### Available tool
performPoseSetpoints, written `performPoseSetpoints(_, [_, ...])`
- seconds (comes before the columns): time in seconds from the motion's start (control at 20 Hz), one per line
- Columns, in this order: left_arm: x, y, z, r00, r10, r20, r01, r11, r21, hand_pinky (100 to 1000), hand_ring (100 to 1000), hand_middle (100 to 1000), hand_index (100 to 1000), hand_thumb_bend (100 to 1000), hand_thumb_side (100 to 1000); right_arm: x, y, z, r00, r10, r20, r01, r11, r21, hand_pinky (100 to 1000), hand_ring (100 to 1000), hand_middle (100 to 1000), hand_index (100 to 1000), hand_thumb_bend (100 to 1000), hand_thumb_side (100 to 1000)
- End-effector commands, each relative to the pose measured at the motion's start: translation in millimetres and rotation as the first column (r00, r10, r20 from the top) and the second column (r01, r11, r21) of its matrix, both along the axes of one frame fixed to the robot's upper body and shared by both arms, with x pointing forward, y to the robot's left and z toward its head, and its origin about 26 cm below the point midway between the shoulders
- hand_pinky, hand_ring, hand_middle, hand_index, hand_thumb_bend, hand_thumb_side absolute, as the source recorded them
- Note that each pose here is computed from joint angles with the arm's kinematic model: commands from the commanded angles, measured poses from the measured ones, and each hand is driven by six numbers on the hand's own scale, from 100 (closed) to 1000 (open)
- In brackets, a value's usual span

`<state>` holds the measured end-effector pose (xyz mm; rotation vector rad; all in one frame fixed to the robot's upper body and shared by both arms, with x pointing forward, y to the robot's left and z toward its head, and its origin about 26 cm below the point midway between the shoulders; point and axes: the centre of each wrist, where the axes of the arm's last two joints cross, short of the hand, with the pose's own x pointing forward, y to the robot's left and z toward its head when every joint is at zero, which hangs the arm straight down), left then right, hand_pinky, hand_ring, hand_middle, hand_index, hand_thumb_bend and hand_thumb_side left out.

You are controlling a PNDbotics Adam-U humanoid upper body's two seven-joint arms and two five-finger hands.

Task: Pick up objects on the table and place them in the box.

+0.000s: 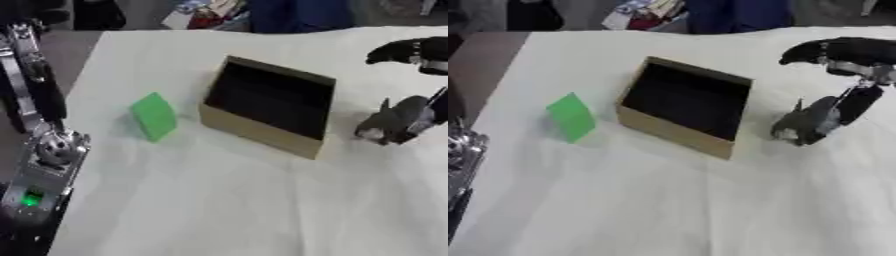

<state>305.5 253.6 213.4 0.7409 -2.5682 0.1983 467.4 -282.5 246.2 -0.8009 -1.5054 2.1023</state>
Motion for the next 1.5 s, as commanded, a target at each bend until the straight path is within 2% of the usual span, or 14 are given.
performPoseSetpoints(0.05, [-2.0, -0.2, 7.7, 1.0, -0.009, 0.025, 0.009, 1.0, 0.015, 612, 638, 636, 830, 208, 1000, 2.8, -5.5, 9.0, 0.983, 0.14, -0.121, -0.172, 0.933, -0.317, 980, 1000, 950, 970, 910, 493])
performPoseSetpoints(0.35, [-2.2, 0.1, 7.4, 1.0, -0.007, 0.023, 0.007, 1.0, 0.018, 612, 638, 636, 830, 206, 1000, 5.8, -17.1, 5.1, 0.989, 0.095, -0.112, -0.128, 0.931, -0.341, 978, 1000, 953, 968, 906, 505])
performPoseSetpoints(0.7, [-2.1, -0.3, 7.5, 1.0, -0.01, 0.022, 0.01, 1.0, 0.019, 611, 638, 636, 829, 206, 1000, 7.5, -17.7, 5.0, 0.991, 0.088, -0.097, -0.117, 0.929, -0.352, 975, 1000, 943, 957, 892, 517])
performPoseSetpoints(1.0, [-2.1, -1.5, 7.1, 1.0, -0.017, 0.02, 0.017, 1.0, 0.021, 610, 637, 634, 827, 205, 1000, 9.0, -14.8, 5.3, 0.992, 0.094, -0.089, -0.119, 0.93, -0.348, 963, 1000, 920, 928, 843, 533])
performPoseSetpoints(1.2, [-2.1, -1.8, 6.7, 1.0, -0.019, 0.019, 0.018, 1.0, 0.02, 610, 637, 634, 826, 204, 1000, 13.4, -15.3, -1.9, 0.993, 0.066, -0.101, -0.099, 0.924, -0.37, 958, 1000, 911, 916, 824, 554])
performPoseSetpoints(1.5, [-2.1, -2.4, 6.3, 1.0, -0.022, 0.017, 0.021, 1.0, 0.02, 609, 636, 633, 825, 204, 1000, 18.0, -15.8, -10.5, 0.994, 0.052, -0.101, -0.086, 0.925, -0.37, 952, 1000, 885, 885, 742, 528])
